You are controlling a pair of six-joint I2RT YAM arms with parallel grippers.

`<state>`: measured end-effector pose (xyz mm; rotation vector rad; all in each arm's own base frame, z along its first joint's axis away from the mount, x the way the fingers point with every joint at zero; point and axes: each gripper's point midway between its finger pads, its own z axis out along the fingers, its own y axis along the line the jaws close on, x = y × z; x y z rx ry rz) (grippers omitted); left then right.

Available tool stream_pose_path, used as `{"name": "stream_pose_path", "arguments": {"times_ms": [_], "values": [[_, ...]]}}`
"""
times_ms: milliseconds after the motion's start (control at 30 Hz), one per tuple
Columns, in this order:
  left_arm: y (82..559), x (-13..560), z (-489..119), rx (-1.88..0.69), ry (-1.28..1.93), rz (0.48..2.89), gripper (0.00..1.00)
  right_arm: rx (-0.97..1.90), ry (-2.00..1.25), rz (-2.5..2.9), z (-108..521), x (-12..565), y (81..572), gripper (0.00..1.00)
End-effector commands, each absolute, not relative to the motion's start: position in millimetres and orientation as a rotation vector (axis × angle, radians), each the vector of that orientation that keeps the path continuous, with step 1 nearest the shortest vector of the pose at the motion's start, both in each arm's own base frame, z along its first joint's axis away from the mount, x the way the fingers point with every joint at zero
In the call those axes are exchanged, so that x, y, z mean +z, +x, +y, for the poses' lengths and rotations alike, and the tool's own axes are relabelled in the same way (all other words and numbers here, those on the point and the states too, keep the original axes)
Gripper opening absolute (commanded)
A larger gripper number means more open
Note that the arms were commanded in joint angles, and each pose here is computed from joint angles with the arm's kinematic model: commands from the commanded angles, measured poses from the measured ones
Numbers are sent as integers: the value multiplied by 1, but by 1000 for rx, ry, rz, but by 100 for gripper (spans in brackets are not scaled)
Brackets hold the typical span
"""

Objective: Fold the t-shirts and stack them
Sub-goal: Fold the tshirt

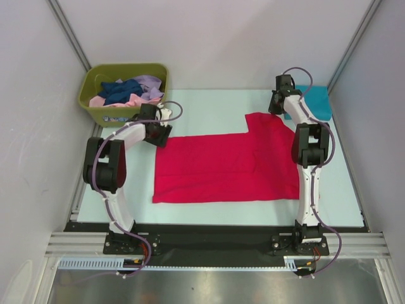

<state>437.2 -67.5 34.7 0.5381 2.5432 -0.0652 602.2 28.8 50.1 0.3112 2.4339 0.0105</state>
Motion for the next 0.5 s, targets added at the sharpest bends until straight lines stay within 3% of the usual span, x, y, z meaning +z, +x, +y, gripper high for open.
{"name": "stream_pose_path", "arguments": {"times_ms": [0,167,467], "values": [[445,66,-64,21,660,2378,64,63,312,2313,33,104,612,0],[446,44,-47,101,615,2513,66,63,328,2322,30,99,608,0],[440,9,-69,-107,498,2699,70,69,355,2287,21,111,600,0]]}}
